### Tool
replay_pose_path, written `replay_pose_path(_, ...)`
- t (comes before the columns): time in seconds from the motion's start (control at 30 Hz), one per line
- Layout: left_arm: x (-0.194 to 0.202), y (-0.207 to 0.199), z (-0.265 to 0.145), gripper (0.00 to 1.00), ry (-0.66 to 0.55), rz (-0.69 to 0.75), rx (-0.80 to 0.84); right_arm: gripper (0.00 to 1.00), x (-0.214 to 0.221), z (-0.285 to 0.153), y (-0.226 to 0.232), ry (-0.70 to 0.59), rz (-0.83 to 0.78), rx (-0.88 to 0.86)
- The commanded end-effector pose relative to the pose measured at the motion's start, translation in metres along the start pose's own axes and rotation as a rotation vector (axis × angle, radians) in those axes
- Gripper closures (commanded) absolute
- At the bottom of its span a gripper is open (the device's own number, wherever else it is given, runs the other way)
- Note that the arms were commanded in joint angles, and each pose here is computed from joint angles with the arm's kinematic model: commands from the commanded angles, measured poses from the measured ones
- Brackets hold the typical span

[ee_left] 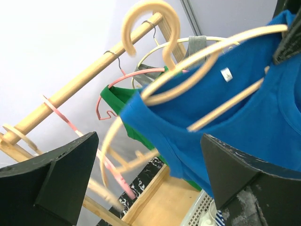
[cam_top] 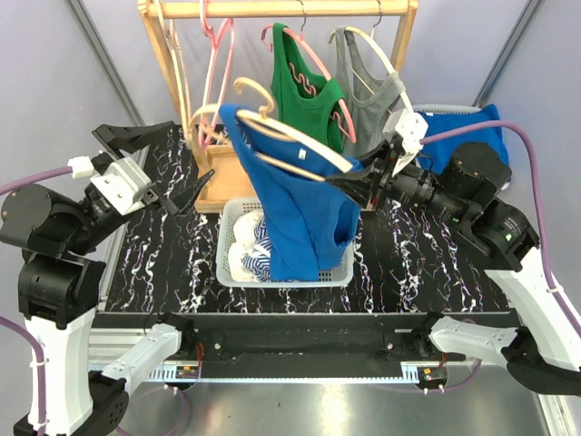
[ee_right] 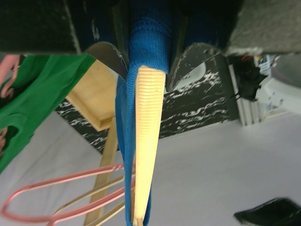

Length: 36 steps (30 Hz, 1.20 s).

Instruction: Remove the tank top from the hanger

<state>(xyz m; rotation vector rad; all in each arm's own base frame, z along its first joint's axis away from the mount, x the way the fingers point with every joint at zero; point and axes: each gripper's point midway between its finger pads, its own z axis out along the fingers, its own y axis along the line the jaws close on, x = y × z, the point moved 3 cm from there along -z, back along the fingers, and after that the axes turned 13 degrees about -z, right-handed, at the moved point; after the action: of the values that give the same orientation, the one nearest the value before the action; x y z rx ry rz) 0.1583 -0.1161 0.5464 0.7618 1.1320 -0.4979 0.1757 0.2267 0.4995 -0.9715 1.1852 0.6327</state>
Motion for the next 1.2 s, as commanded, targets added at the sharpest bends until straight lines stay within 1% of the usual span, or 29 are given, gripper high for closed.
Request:
replay_pose_path(0.0, -0.001, -0.005, 0.005, 0.01, -0.019, 0.038, 0.055, 0.95, -0.019, -0.016, 0.021, -0.057, -0.007, -0.132)
replay_pose_path(0.13, 0.005, -0.008, 0.013, 0.01, 0.008, 0.016, 0.116, 0.96, -0.021, -0.022, 0.034, -0.069, -0.004, -0.21)
replay_pose_path(0.27, 0.015, -0.025, 0.016, 0.01, 0.058, -0.046, 0.253, 0.96, -0.021, -0.023, 0.038, -0.073, -0.007, -0.237)
replay_pose_path(0.37, 0.023, -0.03, 0.018, 0.01, 0.077, -0.072, 0.299, 0.97, -0.022, -0.023, 0.041, -0.077, -0.004, -0.266)
replay_pose_path(0.53, 0.026, -0.043, 0.016, 0.05, 0.091, -0.108, 0.392, 0.97, -0.021, -0.024, 0.045, -0.079, 0.001, -0.29)
replay_pose_path(0.73, 0.039, -0.051, 0.015, 0.1, 0.134, -0.158, 0.449, 0.98, -0.021, -0.02, 0.043, -0.078, -0.006, -0.282)
replay_pose_path(0.8, 0.04, -0.052, 0.015, 0.16, 0.136, -0.166, 0.461, 0.98, -0.021, -0.018, 0.044, -0.077, -0.003, -0.295)
replay_pose_path(0.83, 0.039, -0.053, 0.015, 0.22, 0.136, -0.169, 0.47, 0.98, -0.021, -0.016, 0.043, -0.078, -0.004, -0.296)
replay_pose_path(0.87, 0.04, -0.053, 0.016, 0.35, 0.139, -0.173, 0.476, 0.98, -0.021, -0.016, 0.043, -0.077, -0.004, -0.297)
replay_pose_path(0.93, 0.037, -0.055, 0.014, 0.5, 0.146, -0.17, 0.493, 0.98, -0.021, -0.013, 0.042, -0.077, -0.002, -0.298)
replay_pose_path(0.97, 0.041, -0.054, 0.018, 0.63, 0.164, -0.184, 0.506, 0.98, -0.02, -0.012, 0.042, -0.076, -0.001, -0.3)
replay_pose_path(1.03, 0.037, -0.058, 0.012, 0.72, 0.183, -0.179, 0.54, 0.98, -0.021, -0.011, 0.042, -0.08, -0.003, -0.3)
replay_pose_path(1.07, 0.042, -0.056, 0.016, 0.78, 0.205, -0.195, 0.549, 0.98, -0.02, -0.011, 0.04, -0.078, -0.005, -0.29)
replay_pose_path(1.17, 0.045, -0.059, 0.012, 0.8, 0.232, -0.201, 0.572, 0.98, -0.02, -0.009, 0.038, -0.086, -0.012, -0.27)
